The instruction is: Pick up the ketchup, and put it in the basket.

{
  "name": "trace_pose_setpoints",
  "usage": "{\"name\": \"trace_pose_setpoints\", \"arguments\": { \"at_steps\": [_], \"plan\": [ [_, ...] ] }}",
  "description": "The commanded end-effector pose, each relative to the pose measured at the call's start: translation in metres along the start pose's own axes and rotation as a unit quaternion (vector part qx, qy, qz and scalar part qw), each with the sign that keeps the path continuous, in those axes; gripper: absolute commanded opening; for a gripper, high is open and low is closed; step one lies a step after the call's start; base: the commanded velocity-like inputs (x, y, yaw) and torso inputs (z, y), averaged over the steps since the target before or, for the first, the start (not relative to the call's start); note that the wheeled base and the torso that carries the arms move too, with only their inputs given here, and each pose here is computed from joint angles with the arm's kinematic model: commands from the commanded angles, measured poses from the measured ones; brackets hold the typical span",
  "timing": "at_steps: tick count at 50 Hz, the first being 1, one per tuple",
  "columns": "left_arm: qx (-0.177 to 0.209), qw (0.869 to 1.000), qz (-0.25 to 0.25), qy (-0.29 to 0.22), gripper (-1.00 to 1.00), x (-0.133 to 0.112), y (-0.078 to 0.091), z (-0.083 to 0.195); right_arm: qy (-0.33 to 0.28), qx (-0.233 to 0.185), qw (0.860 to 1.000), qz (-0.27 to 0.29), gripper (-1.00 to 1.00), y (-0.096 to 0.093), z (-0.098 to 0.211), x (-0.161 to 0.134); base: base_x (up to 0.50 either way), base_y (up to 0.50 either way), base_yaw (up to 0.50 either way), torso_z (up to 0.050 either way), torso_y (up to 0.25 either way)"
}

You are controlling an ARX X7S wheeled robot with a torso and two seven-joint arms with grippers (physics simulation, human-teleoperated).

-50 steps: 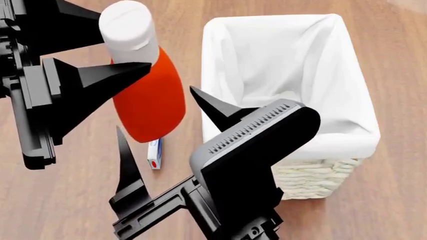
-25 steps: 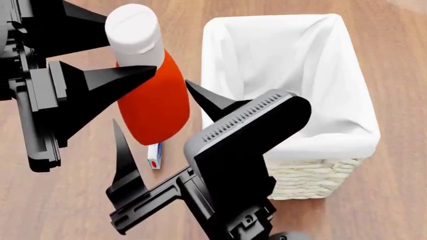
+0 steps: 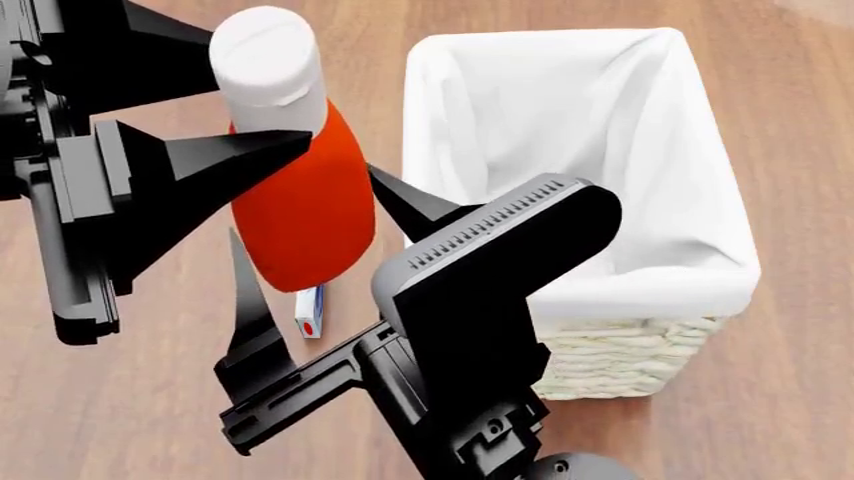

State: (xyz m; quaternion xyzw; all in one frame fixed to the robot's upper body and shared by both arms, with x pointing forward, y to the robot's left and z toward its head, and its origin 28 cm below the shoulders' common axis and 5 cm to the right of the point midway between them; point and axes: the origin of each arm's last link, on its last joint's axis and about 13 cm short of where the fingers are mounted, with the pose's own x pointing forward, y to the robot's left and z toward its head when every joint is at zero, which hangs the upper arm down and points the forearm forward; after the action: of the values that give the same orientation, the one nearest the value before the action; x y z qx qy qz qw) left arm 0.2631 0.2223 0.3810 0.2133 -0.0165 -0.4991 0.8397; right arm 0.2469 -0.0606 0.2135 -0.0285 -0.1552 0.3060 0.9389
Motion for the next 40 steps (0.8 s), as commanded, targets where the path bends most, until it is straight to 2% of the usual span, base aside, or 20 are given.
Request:
{"name": "trace_pose_setpoints", "arguments": {
  "at_steps": [1,12,13,40],
  "plan": [
    [0.000,1.000,0.007,-0.006,-1.00,-0.001,0.000,0.002,-0.007,-0.004,1.000,0.004,-1.00,0.001,0.001,0.000,0.00,0.00,0.00,0.000,0.000],
    [-0.005,1.000,0.019,-0.009,-1.00,-0.001,0.004,0.002,-0.007,-0.006,1.000,0.004,-1.00,0.002,0.002,0.000,0.00,0.00,0.00,0.000,0.001],
    [-0.004,1.000,0.024,-0.011,1.00,0.000,0.005,0.002,-0.008,-0.008,1.000,0.004,-1.00,0.002,0.002,0.000,0.00,0.00,0.00,0.000,0.000],
    [-0.028,0.999,0.037,-0.029,1.00,-0.006,0.006,-0.005,-0.014,-0.012,1.000,-0.023,-1.00,-0.011,0.010,-0.002,0.00,0.00,0.00,0.000,0.000]
  ]
}}
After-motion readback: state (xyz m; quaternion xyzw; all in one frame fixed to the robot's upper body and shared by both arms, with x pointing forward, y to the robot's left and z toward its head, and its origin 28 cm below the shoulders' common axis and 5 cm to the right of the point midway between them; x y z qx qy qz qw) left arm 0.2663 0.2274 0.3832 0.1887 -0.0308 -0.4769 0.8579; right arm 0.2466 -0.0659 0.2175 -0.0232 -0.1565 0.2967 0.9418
